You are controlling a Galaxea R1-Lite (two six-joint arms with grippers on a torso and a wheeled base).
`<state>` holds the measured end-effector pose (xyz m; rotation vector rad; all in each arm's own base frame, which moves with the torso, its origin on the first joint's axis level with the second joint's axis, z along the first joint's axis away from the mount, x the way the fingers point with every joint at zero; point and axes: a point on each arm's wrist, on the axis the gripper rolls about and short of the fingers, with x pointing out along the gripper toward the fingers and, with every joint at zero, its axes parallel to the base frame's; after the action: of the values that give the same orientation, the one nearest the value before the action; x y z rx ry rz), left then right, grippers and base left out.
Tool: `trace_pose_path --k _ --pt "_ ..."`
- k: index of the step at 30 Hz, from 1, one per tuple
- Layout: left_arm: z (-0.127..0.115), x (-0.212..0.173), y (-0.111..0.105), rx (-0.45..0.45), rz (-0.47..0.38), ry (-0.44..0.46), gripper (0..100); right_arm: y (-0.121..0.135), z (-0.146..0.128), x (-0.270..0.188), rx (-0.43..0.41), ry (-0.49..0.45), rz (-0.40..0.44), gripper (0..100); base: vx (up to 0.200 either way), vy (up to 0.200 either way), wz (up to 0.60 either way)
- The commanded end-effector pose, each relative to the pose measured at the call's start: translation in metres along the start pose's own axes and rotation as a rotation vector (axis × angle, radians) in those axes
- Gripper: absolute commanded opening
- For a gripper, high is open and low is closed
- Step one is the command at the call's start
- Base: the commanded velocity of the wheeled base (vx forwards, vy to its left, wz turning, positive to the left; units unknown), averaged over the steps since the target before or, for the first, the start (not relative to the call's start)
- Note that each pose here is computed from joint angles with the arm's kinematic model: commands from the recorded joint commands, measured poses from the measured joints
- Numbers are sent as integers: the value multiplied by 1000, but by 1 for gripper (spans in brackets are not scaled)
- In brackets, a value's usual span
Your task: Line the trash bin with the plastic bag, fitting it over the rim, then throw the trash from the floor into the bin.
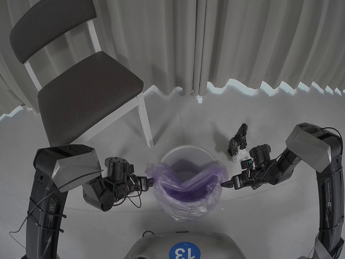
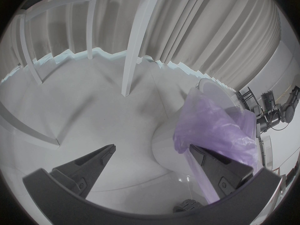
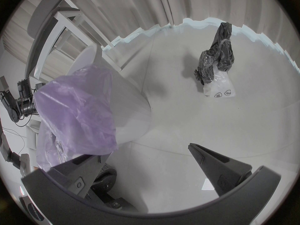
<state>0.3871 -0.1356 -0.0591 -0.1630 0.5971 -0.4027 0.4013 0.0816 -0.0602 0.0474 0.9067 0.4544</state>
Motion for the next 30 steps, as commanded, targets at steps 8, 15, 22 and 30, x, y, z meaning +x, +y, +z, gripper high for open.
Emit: trace_pose_path --k 8,15,22,30 --pt "13 -46 5 -16 17 -73 100 -4 7 -55 31 -48 47 100 0 0 0" --pt "9 -65 6 -19 15 -87 100 5 12 -90 21 -89 51 100 0 0 0" --pt "5 -81 6 -16 10 -122 100 24 35 -140 -20 -176 56 100 0 0 0" --pt "18 -121 -9 -24 -83 -248 100 69 72 -192 -179 -64 68 100 0 0 0"
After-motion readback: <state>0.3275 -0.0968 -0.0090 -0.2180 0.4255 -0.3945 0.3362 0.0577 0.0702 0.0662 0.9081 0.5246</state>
